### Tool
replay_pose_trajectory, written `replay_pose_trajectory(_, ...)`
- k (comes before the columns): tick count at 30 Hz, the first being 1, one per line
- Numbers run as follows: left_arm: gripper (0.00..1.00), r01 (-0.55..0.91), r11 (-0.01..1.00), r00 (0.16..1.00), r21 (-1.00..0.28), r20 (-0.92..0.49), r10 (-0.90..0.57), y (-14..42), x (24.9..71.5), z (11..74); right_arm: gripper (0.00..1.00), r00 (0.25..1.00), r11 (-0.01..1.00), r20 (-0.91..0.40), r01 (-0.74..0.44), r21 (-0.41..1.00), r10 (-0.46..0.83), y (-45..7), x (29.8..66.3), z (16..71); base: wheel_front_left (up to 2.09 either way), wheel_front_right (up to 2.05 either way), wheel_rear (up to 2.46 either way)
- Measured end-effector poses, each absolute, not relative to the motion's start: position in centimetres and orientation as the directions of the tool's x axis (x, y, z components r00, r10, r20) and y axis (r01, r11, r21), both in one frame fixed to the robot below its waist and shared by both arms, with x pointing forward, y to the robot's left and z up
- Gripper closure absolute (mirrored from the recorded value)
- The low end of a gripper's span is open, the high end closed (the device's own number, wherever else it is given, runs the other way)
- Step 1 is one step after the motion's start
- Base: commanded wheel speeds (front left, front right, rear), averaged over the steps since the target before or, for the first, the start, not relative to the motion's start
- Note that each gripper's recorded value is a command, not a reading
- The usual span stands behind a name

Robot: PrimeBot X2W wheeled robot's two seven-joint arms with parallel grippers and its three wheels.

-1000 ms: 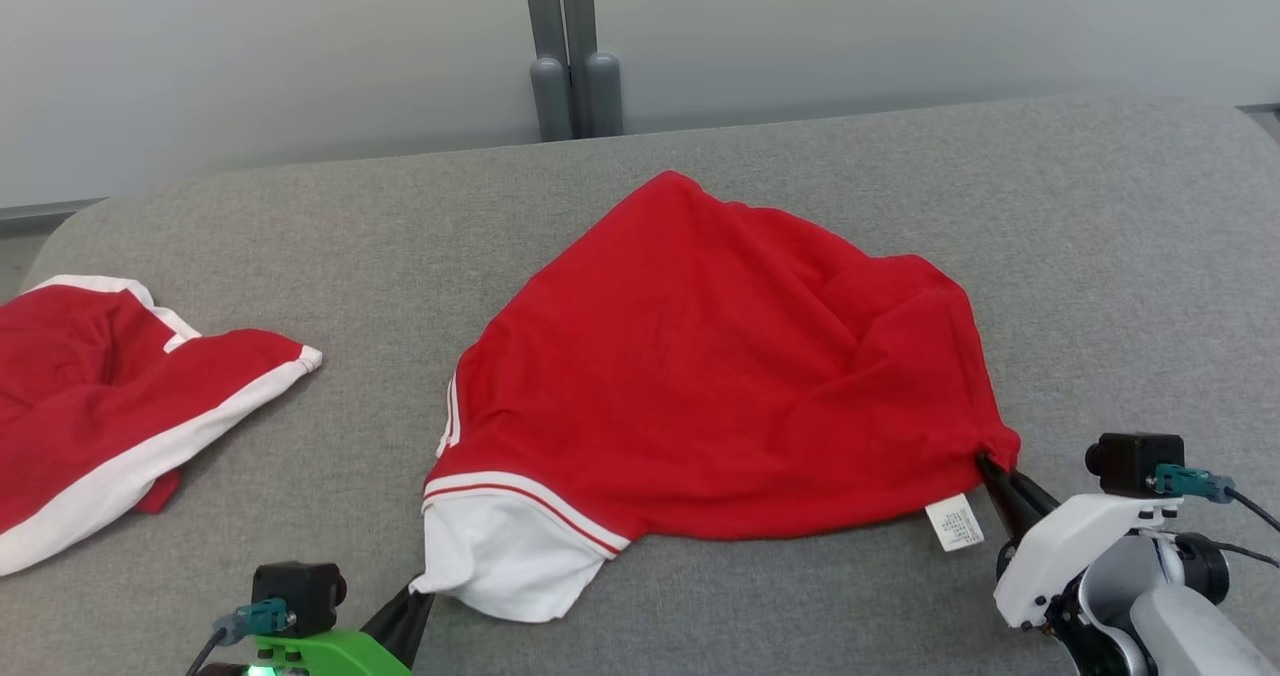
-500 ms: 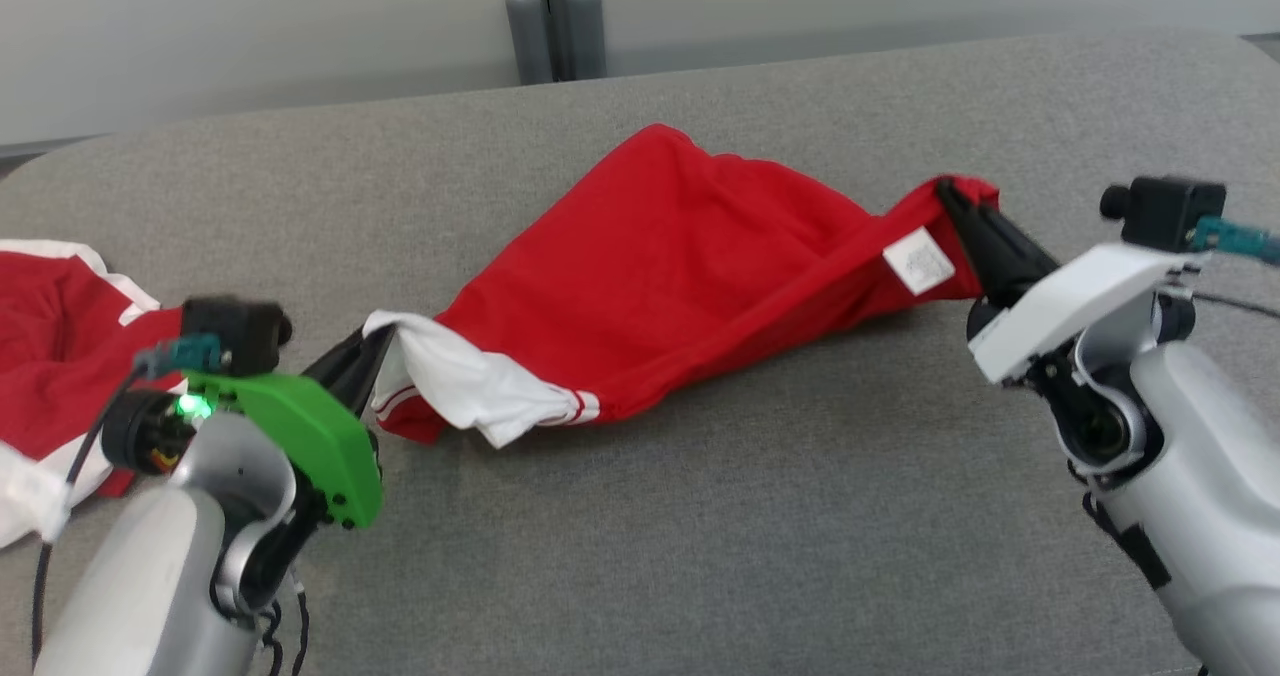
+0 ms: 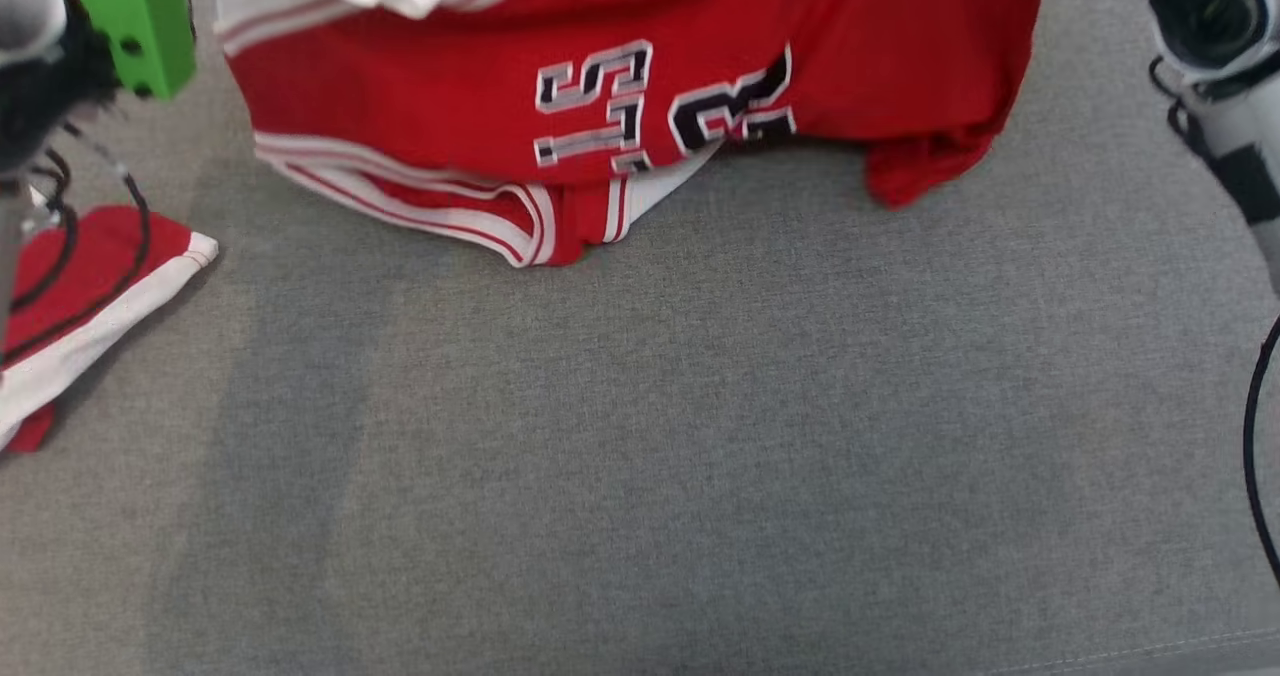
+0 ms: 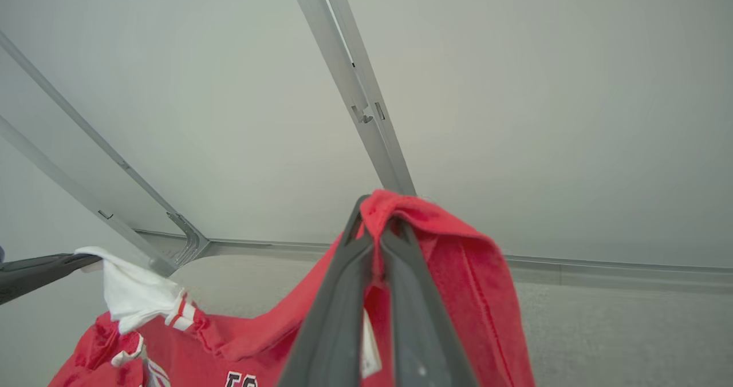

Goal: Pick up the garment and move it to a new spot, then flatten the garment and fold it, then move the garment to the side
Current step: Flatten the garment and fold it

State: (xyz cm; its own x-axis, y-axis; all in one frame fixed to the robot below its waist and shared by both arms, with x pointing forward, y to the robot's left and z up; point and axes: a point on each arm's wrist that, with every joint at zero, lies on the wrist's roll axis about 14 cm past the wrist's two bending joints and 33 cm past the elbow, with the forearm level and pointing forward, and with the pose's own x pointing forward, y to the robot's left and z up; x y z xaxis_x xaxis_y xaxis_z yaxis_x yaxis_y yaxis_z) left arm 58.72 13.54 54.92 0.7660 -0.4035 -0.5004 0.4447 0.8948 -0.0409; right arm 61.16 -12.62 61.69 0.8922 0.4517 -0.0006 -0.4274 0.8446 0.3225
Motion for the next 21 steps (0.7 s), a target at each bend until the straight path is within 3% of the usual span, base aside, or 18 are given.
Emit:
replay_pose_trajectory(10,1.0,0.363,0.926,0.898,0.103,-0.303,-0.319,14.3,69.0,61.1,1.0,0.914,0.865,0.233,-0.394,0.311,0.333,-15.2,69.4,69.6,0.0,0.0,0.0)
replay_pose_trajectory(14,1.0,0.323,0.938,0.931,0.127,-0.218,-0.292,14.8,71.5,63.4,1.0,0.909,0.869,0.28,-0.39,0.305,0.31,-15.4,71.2,71.5,0.0,0.0,0.0)
replay_pose_trajectory(21,1.0,0.256,0.951,0.962,0.174,0.051,-0.269,15.3,73.3,70.7,1.0,0.87,0.865,0.399,-0.416,0.282,0.289,-15.0,71.9,76.0,0.0,0.0,0.0)
